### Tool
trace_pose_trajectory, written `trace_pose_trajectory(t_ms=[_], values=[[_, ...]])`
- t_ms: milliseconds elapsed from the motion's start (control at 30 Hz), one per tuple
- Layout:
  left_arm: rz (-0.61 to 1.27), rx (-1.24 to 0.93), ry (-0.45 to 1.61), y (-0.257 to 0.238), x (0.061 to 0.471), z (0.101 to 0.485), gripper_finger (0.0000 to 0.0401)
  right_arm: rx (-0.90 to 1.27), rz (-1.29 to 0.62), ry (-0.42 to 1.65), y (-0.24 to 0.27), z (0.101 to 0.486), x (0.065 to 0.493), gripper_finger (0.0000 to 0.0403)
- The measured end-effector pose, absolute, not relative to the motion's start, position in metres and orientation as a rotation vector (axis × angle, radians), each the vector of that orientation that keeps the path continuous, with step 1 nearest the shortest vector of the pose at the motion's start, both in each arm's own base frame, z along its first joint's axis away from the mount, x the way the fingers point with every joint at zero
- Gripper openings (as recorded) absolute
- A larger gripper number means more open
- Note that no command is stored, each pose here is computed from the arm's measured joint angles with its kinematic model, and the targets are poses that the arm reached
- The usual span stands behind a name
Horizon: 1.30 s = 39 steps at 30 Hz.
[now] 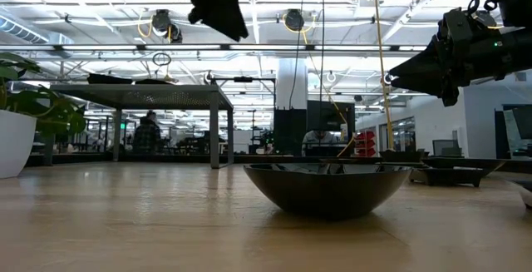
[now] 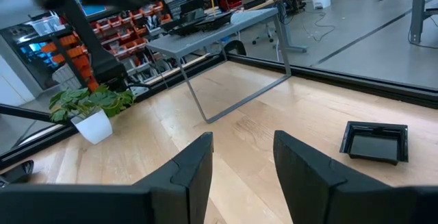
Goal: Pick & Place Mini shaped plates
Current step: Stack the leaf shaped plate on top of the leaf plate on the shelf
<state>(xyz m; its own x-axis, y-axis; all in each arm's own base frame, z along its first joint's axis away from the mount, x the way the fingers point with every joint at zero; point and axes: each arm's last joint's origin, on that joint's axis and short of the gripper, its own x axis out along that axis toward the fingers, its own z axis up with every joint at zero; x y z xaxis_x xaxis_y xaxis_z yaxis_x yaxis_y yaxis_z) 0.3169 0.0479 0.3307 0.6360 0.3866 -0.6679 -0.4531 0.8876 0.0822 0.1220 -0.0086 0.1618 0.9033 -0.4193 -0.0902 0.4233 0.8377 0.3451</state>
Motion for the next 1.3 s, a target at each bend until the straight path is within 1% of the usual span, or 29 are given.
trace_pose_trajectory(t_ms=[200, 300, 367, 500, 667, 833, 1067, 1300], values=[[0.415, -0.078, 0.789, 0.022, 0.33, 0.315, 0.0134, 0.368, -0.446, 0.012, -0.009, 0.162, 0.122, 0.0142], [0.385, -0.1, 0.775, 0.007, 0.341, 0.306, 0.0134, 0.368, -0.446, 0.011, -0.009, 0.162, 0.122, 0.0142], [0.347, -0.11, 0.803, -0.003, 0.347, 0.297, 0.0134, 0.368, -0.446, 0.011, -0.009, 0.162, 0.122, 0.0142], [0.28, -0.235, 0.865, -0.025, 0.361, 0.273, 0.0134, 0.367, -0.446, 0.012, -0.009, 0.162, 0.122, 0.0142], [0.275, -0.44, 0.929, -0.056, 0.377, 0.24, 0.0134, 0.367, -0.446, 0.011, -0.009, 0.162, 0.122, 0.0142], [0.26, -0.502, 1.015, -0.087, 0.383, 0.207, 0.0134, 0.368, -0.446, 0.011, -0.009, 0.162, 0.122, 0.0142], [0.275, -0.551, 1.08, -0.126, 0.378, 0.185, 0.0134, 0.367, -0.446, 0.011, -0.009, 0.162, 0.122, 0.0142], [0.306, -0.668, 1.088, -0.145, 0.379, 0.169, 0.0134, 0.368, -0.446, 0.011, -0.009, 0.162, 0.122, 0.0142]])
